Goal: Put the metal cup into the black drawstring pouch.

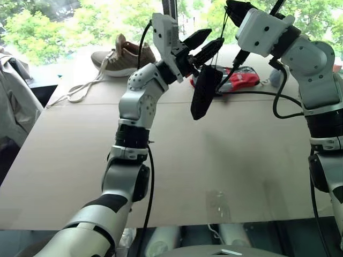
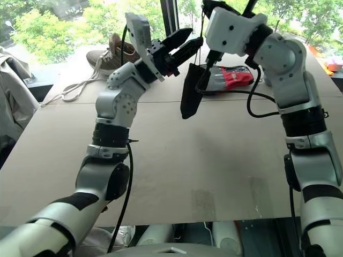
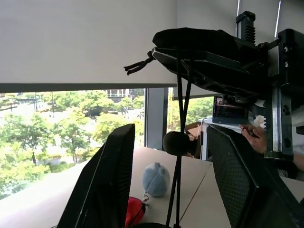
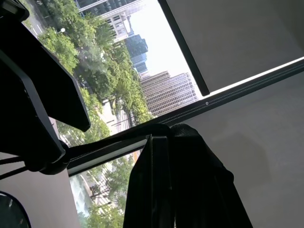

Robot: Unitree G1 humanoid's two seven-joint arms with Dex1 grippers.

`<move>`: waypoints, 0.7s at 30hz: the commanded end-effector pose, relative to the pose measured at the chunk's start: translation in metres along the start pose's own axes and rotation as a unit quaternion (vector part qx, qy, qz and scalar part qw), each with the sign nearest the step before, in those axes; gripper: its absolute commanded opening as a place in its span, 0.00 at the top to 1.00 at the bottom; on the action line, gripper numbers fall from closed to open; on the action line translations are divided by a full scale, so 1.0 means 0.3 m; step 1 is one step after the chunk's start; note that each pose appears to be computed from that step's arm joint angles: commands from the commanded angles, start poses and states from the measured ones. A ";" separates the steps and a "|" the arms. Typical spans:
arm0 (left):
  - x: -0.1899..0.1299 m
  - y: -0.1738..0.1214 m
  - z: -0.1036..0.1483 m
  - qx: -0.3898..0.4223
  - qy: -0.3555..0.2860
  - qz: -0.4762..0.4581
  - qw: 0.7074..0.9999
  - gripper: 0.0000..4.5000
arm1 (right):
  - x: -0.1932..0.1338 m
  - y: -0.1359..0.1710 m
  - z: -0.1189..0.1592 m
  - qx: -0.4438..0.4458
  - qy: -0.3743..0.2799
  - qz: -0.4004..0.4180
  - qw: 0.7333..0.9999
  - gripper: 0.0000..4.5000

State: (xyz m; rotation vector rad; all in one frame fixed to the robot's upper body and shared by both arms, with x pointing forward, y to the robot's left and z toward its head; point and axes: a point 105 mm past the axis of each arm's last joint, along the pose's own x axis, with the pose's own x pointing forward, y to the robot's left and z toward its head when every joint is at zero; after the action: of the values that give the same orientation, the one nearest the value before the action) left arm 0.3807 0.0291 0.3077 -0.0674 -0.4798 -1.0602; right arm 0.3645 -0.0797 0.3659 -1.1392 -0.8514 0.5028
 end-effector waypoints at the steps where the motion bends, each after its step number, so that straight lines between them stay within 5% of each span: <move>1: 0.039 -0.013 0.041 0.027 -0.019 -0.014 0.999 0.45 | -0.014 -0.071 0.039 -0.005 -0.018 -0.036 0.999 1.00; 19: 0.071 -0.006 0.064 0.023 -0.055 0.005 0.998 0.45 | -0.023 -0.055 0.039 0.002 -0.013 -0.030 0.999 1.00; 21: 0.068 -0.009 0.072 0.018 -0.061 0.003 0.998 0.62 | -0.024 -0.053 0.038 0.003 -0.012 -0.030 0.999 1.00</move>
State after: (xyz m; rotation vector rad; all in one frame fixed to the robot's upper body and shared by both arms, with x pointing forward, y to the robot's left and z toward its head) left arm 0.3910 0.0166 0.3072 -0.1007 -0.5098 -1.0274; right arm 0.3615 -0.0789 0.3631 -1.1215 -0.8385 0.5082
